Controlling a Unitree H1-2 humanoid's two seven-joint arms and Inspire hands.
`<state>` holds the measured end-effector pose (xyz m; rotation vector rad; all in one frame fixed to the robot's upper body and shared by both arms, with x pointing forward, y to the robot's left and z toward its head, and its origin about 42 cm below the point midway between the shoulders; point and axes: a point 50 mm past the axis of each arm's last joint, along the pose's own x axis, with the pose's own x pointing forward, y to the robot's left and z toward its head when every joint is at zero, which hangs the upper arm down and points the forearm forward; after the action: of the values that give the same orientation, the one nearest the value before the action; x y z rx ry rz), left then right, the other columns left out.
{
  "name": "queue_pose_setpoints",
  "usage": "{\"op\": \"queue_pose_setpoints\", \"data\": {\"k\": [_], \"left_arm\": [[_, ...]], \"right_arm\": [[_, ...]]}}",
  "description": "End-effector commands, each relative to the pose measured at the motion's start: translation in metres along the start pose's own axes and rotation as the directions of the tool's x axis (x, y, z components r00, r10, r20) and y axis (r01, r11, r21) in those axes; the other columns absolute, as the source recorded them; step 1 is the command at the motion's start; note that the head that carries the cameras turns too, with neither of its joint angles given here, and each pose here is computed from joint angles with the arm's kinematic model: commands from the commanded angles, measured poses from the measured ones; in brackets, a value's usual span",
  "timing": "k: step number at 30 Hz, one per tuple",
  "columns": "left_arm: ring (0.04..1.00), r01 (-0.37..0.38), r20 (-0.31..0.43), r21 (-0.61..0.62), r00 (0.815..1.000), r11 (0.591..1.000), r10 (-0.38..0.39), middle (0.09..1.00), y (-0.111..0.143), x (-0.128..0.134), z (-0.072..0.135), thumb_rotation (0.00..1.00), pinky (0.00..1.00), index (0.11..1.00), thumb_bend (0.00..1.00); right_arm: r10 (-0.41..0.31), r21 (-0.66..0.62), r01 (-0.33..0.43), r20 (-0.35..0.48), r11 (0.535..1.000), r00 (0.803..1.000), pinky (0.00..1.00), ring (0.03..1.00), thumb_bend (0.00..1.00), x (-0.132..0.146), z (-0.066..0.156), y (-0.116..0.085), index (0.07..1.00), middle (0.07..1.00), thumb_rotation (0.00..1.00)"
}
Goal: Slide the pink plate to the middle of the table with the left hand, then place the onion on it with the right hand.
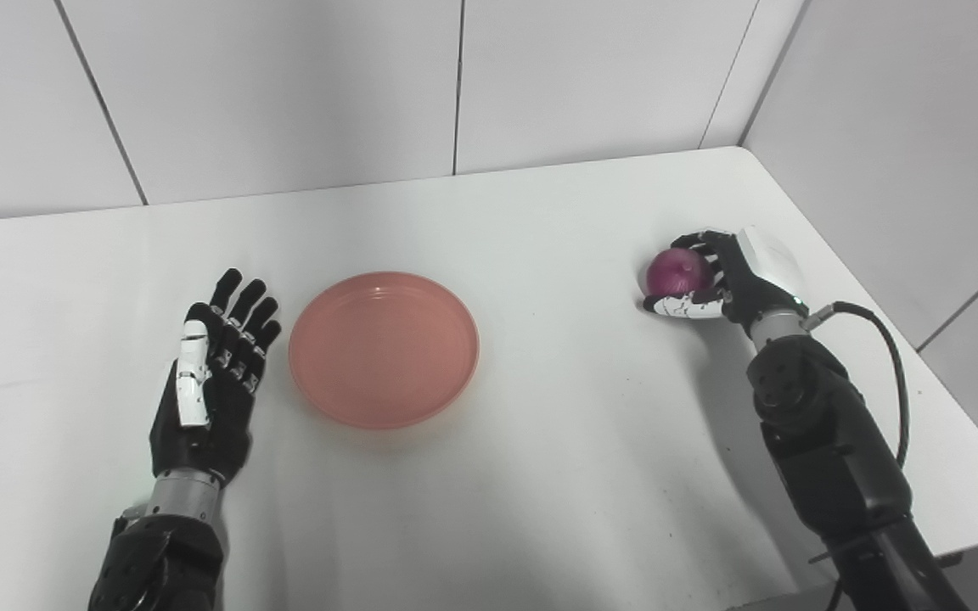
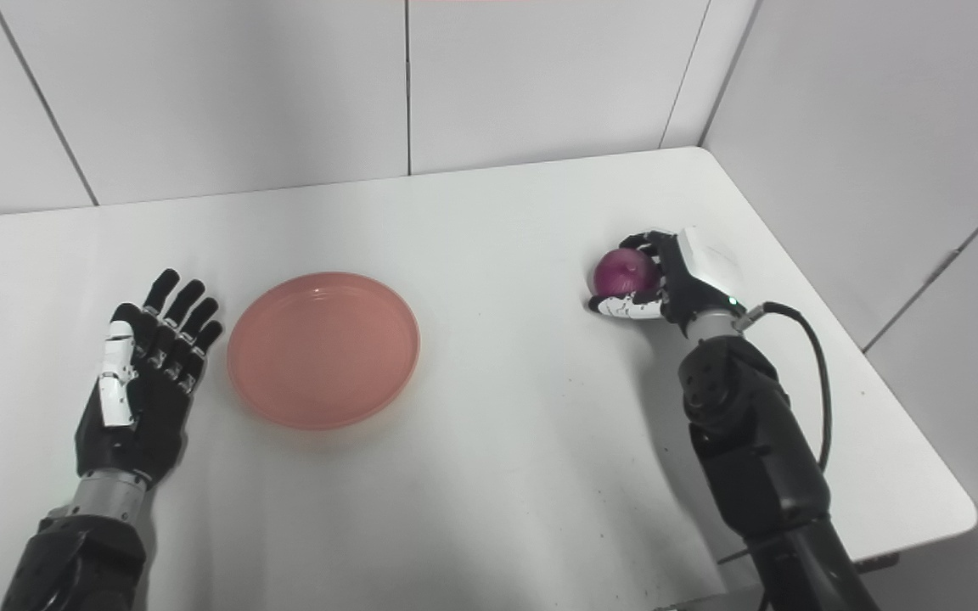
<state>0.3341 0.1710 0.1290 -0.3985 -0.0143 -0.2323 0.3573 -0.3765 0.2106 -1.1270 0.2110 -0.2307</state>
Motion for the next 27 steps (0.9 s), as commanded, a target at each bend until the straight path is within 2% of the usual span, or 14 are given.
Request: {"op": "queue_pose_setpoints", "data": {"k": [1, 4, 7, 8, 9, 11, 27], "left_arm": [[0.940, -0.039, -0.061, -0.006, 0.997, 0.999, 0.039, 0.939, 0.0072, -0.0080, -0.0114, 1.00, 0.96, 0.932, 0.44], [0.939, -0.043, -0.064, -0.009, 0.997, 0.999, 0.042, 0.937, 0.0065, -0.0083, -0.0110, 1.00, 0.96, 0.930, 0.44], [0.936, -0.041, -0.063, -0.006, 0.997, 0.999, 0.041, 0.934, 0.0069, -0.0087, -0.0113, 1.00, 0.96, 0.927, 0.44], [0.938, -0.041, -0.062, -0.006, 0.997, 0.999, 0.040, 0.937, 0.0069, -0.0086, -0.0113, 1.00, 0.96, 0.930, 0.44], [0.938, -0.040, -0.062, -0.006, 0.997, 0.999, 0.040, 0.937, 0.0069, -0.0086, -0.0114, 1.00, 0.96, 0.931, 0.44], [0.939, -0.041, -0.061, -0.008, 0.997, 0.999, 0.041, 0.937, 0.0076, -0.0085, -0.0118, 1.00, 0.96, 0.932, 0.44], [0.947, -0.041, -0.064, -0.013, 0.997, 0.999, 0.040, 0.942, 0.0082, -0.0081, -0.0106, 1.00, 0.97, 0.940, 0.43]], "right_arm": [[-0.015, -0.030, 0.015, 0.021, 0.999, 1.000, 0.45, 0.548, 0.92, 0.0057, 0.0076, -0.0116, 0.649, 0.616, 0.26], [-0.021, -0.038, 0.022, 0.036, 0.999, 0.999, 0.39, 0.497, 0.90, 0.0064, 0.0113, -0.0119, 0.593, 0.568, 0.22], [-0.027, -0.043, 0.029, 0.050, 0.999, 0.998, 0.38, 0.482, 0.87, 0.0073, 0.0128, -0.0110, 0.550, 0.547, 0.18], [-0.026, -0.043, 0.029, 0.056, 0.999, 0.998, 0.38, 0.476, 0.79, 0.0076, 0.0130, -0.0107, 0.526, 0.537, 0.16], [-0.026, -0.043, 0.028, 0.059, 0.999, 0.998, 0.38, 0.471, 0.61, 0.0078, 0.0132, -0.0105, 0.499, 0.530, 0.15], [-0.023, -0.048, 0.026, 0.067, 0.999, 0.998, 0.35, 0.447, 0.55, 0.0084, 0.0136, -0.0099, 0.490, 0.515, 0.15], [-0.044, -0.050, 0.047, 0.073, 0.998, 0.996, 0.27, 0.370, 0.52, 0.0043, 0.0125, -0.0112, 0.486, 0.467, 0.13]]}}
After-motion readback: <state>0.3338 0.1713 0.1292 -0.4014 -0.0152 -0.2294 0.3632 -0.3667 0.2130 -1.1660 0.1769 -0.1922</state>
